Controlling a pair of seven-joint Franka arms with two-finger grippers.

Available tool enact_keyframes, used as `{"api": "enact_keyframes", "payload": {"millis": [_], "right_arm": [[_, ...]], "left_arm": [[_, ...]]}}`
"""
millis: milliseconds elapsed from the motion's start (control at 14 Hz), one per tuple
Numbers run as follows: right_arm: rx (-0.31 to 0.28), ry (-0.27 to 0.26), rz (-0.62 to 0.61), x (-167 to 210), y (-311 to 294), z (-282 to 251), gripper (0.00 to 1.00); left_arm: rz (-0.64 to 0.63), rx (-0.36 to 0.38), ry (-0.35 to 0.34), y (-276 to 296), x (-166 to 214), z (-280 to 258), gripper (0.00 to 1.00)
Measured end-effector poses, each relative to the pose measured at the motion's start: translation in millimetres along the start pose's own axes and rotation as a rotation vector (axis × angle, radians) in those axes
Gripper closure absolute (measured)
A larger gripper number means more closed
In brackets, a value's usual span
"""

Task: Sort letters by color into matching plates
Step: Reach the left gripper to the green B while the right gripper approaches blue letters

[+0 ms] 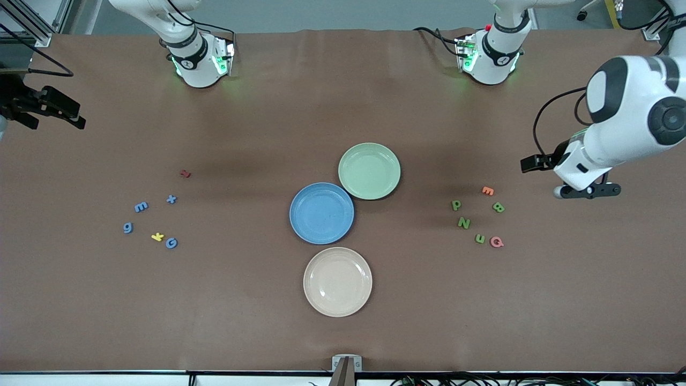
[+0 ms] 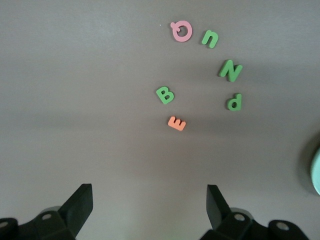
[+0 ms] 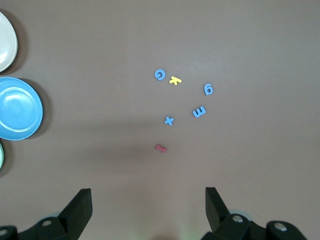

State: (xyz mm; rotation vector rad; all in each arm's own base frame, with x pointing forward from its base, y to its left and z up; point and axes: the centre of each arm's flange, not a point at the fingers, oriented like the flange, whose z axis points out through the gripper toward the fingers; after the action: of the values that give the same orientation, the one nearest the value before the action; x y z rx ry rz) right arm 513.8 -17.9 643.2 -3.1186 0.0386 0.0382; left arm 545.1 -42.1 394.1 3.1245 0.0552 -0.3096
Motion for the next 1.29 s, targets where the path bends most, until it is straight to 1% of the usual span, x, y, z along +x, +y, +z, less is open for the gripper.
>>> {"api": "enact_keyframes", "payload": {"millis": [286, 643, 786, 929, 1286], "right_arm": [[0.0, 0.008, 0.002, -2.6, 1.3, -4.0, 0.0], [0.0, 0.008, 0.002, -3.1, 1.0, -4.3, 0.0], [0.0, -0.018, 0.003, -1.7, 1.3, 3.2, 0.0], [-0.001, -0.05, 0.005, 9.3, 1.9, 22.7, 0.0], [-0.011, -0.051, 0.02, 48.2, 11.0, 68.7, 0.0]], "left_arm": [[0.0, -0.001, 0.007, -0.3, 16.6, 58.4, 0.0], [-0.003, -0.008, 0.046, -1.4, 24.5, 106.3, 0.0], [-0.004, -0.01, 0.062, -1.5, 26.0, 122.9, 0.0], [-0.005, -0.013, 0.082, -2.1, 28.1, 140.0, 0.0], [-0.009, -0.022, 0.127, -3.0, 38.7, 175.7, 0.02]]}}
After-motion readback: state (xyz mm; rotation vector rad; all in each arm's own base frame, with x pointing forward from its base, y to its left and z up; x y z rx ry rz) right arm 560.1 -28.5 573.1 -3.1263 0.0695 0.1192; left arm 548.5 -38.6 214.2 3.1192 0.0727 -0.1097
